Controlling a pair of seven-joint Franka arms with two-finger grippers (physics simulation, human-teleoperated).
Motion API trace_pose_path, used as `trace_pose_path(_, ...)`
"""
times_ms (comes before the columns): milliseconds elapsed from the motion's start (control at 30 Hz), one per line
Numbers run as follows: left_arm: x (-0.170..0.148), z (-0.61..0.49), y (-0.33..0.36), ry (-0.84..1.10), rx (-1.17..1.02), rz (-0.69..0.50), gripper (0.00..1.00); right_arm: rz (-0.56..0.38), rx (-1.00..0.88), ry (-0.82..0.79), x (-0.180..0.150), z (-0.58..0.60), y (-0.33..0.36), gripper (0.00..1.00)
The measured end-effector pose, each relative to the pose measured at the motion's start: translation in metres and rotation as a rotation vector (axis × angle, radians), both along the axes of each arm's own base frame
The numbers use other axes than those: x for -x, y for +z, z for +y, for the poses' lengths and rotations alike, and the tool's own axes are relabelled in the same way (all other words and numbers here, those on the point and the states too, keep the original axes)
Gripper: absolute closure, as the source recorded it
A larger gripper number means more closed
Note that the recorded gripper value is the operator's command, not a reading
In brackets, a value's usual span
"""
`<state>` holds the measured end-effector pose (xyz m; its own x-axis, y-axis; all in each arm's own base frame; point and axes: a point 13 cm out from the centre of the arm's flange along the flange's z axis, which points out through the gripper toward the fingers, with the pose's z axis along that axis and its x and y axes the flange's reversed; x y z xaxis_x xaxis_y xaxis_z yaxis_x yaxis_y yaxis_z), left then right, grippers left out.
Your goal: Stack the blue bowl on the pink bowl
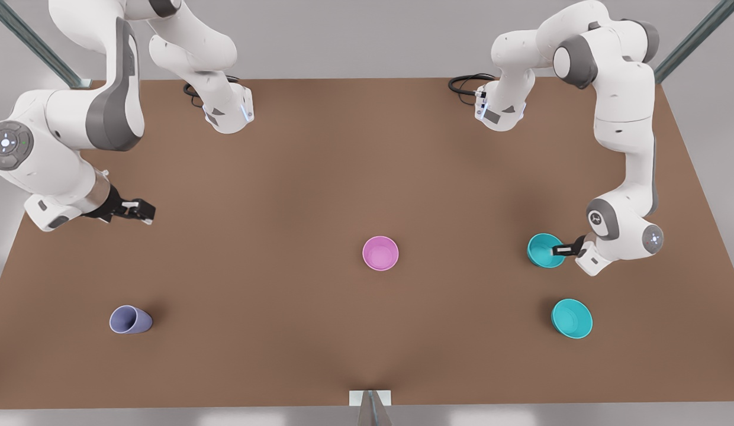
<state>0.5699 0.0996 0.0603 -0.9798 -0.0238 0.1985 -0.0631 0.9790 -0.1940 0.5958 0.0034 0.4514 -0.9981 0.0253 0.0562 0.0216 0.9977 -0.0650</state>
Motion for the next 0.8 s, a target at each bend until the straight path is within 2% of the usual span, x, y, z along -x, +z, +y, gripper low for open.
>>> trace_pose_path(67, -0.008, -0.005, 0.014, -0.023, -0.001, -0.028, 0.79, 0.012, -0.007, 0.028, 0.002, 0.002, -0.001, 0.0)
trace_pose_path(167, -0.036, -0.076, 0.078, -0.126, -0.001, -0.116, 0.79, 0.026, -0.013, 0.065, 0.005, 0.003, -0.003, 0.0)
trace_pose_path(367, -0.06, -0.393, 0.16, -0.431, 0.033, -0.194, 0.79, 0.044, -0.02, 0.121, 0.006, 0.003, -0.007, 0.0)
trace_pose_path(433, -0.044, -0.466, 0.163, -0.458, 0.035, -0.171, 0.79, 0.047, -0.021, 0.136, 0.007, 0.003, -0.008, 0.0)
trace_pose_path(500, -0.039, -0.493, 0.157, -0.413, 0.031, -0.136, 0.79, 0.05, -0.023, 0.15, 0.007, 0.004, -0.008, 0.0)
trace_pose_path(600, -0.036, -0.496, 0.144, -0.298, 0.029, -0.066, 0.79, 0.052, -0.024, 0.168, 0.007, 0.004, -0.009, 0.0)
trace_pose_path(700, -0.013, -0.507, 0.099, -0.225, 0.009, 0.044, 0.79, 0.053, -0.026, 0.183, 0.007, 0.004, -0.009, 0.0)
trace_pose_path(800, 0.002, -0.524, 0.078, -0.17, 0.006, 0.101, 0.79, 0.055, -0.027, 0.197, 0.007, 0.005, -0.009, 0.0)
